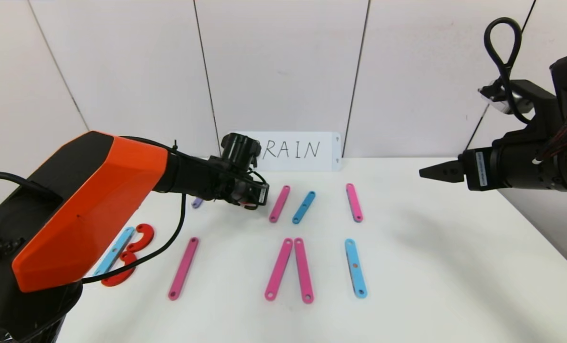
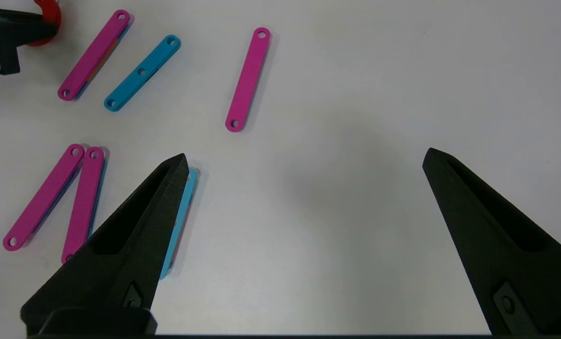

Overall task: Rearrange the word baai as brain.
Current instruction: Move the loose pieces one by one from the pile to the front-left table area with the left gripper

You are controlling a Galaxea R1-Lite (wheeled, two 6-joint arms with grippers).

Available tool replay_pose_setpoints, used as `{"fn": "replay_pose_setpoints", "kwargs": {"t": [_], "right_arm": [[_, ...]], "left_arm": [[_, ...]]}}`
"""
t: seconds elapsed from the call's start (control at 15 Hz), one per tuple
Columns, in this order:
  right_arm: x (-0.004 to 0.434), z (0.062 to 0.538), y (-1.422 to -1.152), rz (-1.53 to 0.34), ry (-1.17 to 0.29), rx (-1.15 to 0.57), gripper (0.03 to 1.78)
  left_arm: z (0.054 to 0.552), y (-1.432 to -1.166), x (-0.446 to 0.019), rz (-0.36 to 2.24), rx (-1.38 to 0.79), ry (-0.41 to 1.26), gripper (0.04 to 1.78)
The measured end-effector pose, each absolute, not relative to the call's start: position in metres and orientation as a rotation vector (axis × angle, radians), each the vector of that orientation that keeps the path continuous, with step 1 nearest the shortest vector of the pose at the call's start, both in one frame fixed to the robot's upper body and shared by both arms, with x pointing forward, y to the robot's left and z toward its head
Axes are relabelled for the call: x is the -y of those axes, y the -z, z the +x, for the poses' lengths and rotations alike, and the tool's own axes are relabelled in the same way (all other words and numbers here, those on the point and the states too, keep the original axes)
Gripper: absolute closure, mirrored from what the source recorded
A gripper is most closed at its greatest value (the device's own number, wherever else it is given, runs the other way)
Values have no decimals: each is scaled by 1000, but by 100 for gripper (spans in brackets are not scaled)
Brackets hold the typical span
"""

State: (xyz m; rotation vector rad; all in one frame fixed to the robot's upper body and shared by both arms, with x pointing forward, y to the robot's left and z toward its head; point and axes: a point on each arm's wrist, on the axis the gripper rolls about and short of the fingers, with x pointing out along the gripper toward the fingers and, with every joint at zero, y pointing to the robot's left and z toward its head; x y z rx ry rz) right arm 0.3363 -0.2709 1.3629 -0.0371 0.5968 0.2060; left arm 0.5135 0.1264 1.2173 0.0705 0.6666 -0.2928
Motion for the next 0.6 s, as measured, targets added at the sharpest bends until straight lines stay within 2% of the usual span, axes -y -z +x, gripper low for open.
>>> {"fn": "replay_pose_setpoints", "kwargs": {"t": [0.6], "right_arm": [[270, 335, -1362, -37, -212, -600, 7]], "left_arm": [[498, -1243, -135, 71, -656, 283, 153]]}}
